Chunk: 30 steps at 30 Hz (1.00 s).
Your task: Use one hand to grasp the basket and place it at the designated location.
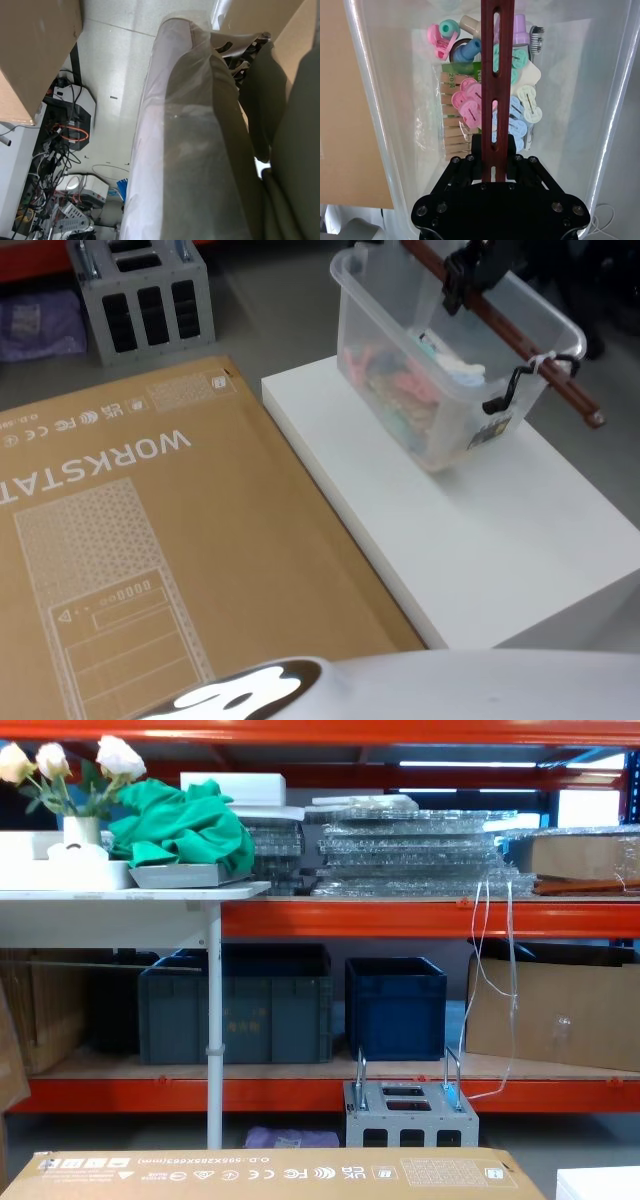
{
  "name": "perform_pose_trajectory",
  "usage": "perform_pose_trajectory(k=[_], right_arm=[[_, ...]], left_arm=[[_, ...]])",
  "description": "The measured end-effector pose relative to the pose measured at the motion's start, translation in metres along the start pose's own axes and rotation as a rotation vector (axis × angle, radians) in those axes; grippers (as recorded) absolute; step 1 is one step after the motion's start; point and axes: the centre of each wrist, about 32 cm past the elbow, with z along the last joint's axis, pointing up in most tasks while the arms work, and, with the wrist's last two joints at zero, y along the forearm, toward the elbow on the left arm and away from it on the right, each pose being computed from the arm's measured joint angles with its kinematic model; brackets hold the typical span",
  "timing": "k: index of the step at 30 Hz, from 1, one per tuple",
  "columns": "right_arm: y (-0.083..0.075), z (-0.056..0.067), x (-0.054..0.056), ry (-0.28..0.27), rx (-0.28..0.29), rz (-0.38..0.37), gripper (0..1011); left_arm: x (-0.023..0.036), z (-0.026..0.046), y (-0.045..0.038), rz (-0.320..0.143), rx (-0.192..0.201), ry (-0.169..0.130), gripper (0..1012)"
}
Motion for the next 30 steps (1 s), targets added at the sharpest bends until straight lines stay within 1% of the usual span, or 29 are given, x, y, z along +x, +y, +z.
perform_pose_trajectory(k=[1, 2, 4, 5, 10, 13, 16, 19, 20, 21, 23, 25, 26, 28, 29, 30], right_arm=[[-0.003, 0.001, -0.001, -0.005, 0.0, -0.005, 237], [-0.009, 0.003, -0.002, -0.014, 0.0, -0.016, 237], [-0.015, 0.005, -0.003, -0.025, 0.0, -0.026, 237], [-0.021, 0.007, -0.005, -0.036, -0.002, -0.037, 237], [-0.036, 0.017, -0.008, -0.074, -0.002, -0.066, 237], [-0.047, 0.027, -0.01, -0.115, -0.003, -0.087, 237], [-0.052, 0.036, -0.011, -0.149, -0.001, -0.098, 235], [-0.058, 0.049, -0.011, -0.198, 0.003, -0.107, 237], [-0.06, 0.055, -0.012, -0.224, 0.009, -0.111, 237], [-0.06, 0.055, -0.012, -0.224, 0.009, -0.111, 237], [-0.064, 0.07, -0.013, -0.278, 0.018, -0.119, 237], [-0.065, 0.078, -0.015, -0.305, 0.02, -0.122, 235], [-0.067, 0.085, -0.016, -0.33, 0.021, -0.126, 235], [-0.068, 0.093, -0.018, -0.357, 0.024, -0.13, 237], [-0.07, 0.099, -0.02, -0.382, 0.026, -0.134, 237], [-0.07, 0.103, -0.021, -0.395, 0.028, -0.136, 237]], left_arm=[[0.0, 0.0, 0.0, 0.0, 0.0, 0.0, 0], [0.0, 0.0, 0.0, 0.0, 0.0, 0.0, 0], [0.0, 0.0, 0.0, 0.0, 0.0, 0.0, 0], [0.0, 0.0, 0.0, 0.0, 0.0, 0.0, 0], [0.0, 0.0, 0.0, 0.0, 0.0, 0.0, 0], [0.0, 0.0, 0.0, 0.0, 0.0, 0.0, 0], [0.0, 0.0, 0.0, 0.0, 0.0, 0.0, 0], [0.0, 0.0, 0.0, 0.0, 0.0, 0.0, 0], [0.0, 0.0, 0.0, 0.0, 0.0, 0.0, 0], [0.0, 0.0, 0.0, 0.0, 0.0, 0.0, 0], [0.0, 0.0, 0.0, 0.0, 0.0, 0.0, 0], [0.0, 0.0, 0.0, 0.0, 0.0, 0.0, 0], [0.0, 0.0, 0.0, 0.0, 0.0, 0.0, 0], [0.0, 0.0, 0.0, 0.0, 0.0, 0.0, 0], [0.0, 0.0, 0.0, 0.0, 0.0, 0.0, 0], [0.0, 0.0, 0.0, 0.0, 0.0, 0.0, 0]])
